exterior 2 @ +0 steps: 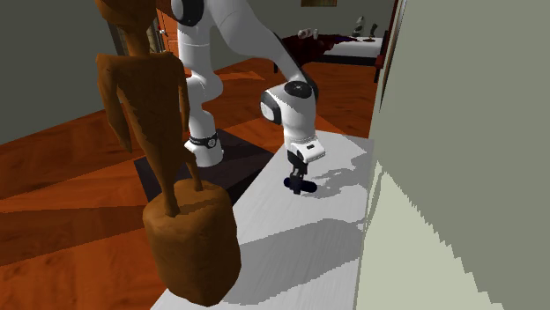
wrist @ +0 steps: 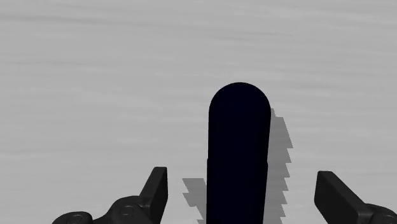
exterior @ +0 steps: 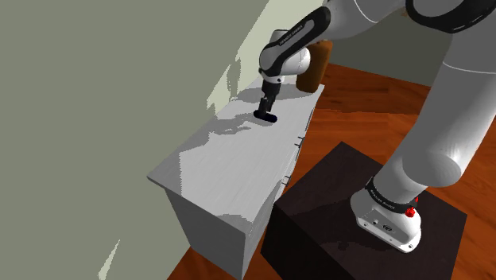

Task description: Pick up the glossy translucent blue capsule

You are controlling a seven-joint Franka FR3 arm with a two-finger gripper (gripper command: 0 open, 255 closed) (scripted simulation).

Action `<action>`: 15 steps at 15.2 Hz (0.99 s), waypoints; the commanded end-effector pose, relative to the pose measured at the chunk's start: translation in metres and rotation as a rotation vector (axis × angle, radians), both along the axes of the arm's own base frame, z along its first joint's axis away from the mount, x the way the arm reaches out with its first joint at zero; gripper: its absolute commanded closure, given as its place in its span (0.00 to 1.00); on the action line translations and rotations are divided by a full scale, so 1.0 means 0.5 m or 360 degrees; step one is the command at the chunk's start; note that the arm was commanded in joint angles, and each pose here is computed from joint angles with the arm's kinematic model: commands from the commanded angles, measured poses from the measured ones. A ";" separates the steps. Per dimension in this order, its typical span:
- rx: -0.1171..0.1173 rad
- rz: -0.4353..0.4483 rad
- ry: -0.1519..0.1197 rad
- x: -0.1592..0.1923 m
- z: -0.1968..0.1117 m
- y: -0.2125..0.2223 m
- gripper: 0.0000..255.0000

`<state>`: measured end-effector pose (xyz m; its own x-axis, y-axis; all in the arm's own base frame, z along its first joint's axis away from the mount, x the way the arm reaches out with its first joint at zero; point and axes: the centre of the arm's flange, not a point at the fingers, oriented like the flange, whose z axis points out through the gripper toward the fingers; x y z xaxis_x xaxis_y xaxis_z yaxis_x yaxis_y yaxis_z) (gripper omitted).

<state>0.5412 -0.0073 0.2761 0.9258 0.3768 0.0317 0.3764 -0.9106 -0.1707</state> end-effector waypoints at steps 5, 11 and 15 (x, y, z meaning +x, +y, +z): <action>0.0000 0.0000 -0.0001 0.000 -0.016 0.001 1.00; 0.0000 0.0000 -0.0001 0.000 -0.016 0.001 1.00; 0.0000 0.0000 -0.0001 0.001 0.016 0.000 1.00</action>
